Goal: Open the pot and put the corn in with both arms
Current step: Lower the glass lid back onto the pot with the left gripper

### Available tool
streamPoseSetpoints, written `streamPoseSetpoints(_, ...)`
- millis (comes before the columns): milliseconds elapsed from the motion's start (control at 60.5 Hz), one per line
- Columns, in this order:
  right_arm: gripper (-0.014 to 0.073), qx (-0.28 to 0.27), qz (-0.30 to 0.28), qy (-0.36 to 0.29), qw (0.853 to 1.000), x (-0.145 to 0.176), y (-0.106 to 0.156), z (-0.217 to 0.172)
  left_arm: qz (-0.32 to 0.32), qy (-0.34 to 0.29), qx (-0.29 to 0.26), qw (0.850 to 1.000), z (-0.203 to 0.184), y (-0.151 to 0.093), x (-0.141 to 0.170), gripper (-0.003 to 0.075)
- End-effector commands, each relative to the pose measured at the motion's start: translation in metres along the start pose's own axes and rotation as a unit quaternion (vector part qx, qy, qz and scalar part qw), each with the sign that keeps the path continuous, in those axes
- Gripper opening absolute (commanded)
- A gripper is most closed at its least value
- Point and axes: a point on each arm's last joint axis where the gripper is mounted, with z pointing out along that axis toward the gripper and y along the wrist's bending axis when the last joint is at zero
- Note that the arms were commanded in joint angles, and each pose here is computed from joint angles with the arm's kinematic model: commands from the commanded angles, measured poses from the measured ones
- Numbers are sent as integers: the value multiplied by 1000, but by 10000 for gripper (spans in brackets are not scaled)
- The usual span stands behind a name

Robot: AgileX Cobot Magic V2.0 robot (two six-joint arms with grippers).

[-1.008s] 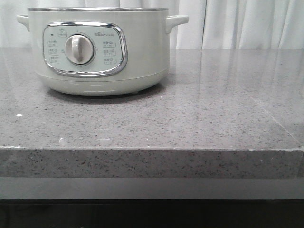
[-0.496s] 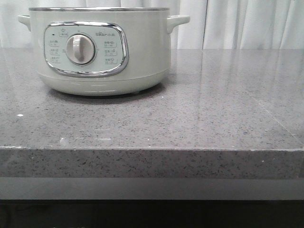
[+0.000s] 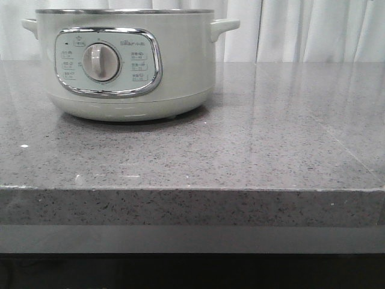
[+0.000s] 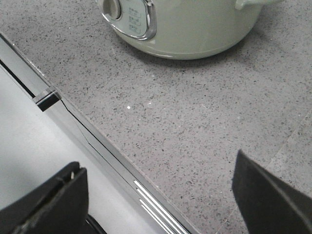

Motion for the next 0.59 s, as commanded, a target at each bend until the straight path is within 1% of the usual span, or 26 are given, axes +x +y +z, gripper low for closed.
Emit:
streamPoseSetpoints(0,615,4,4,-50,999,-13,-1,-6,-6,-117,15,993,1,-4,-40,148)
streamPoseSetpoints(215,615,4,4,-50,999,-13,-1,-6,1,-119,16,993,35,-5,-44,148)
streamPoseSetpoints(330,615,4,4,-50,999,-13,-1,-6,3,-117,17,993,50,-5,-40,148)
streamPoseSetpoints(578,615,4,4,-50,999,-13,-1,-6,10,-114,18,993,63,-5,-33,148)
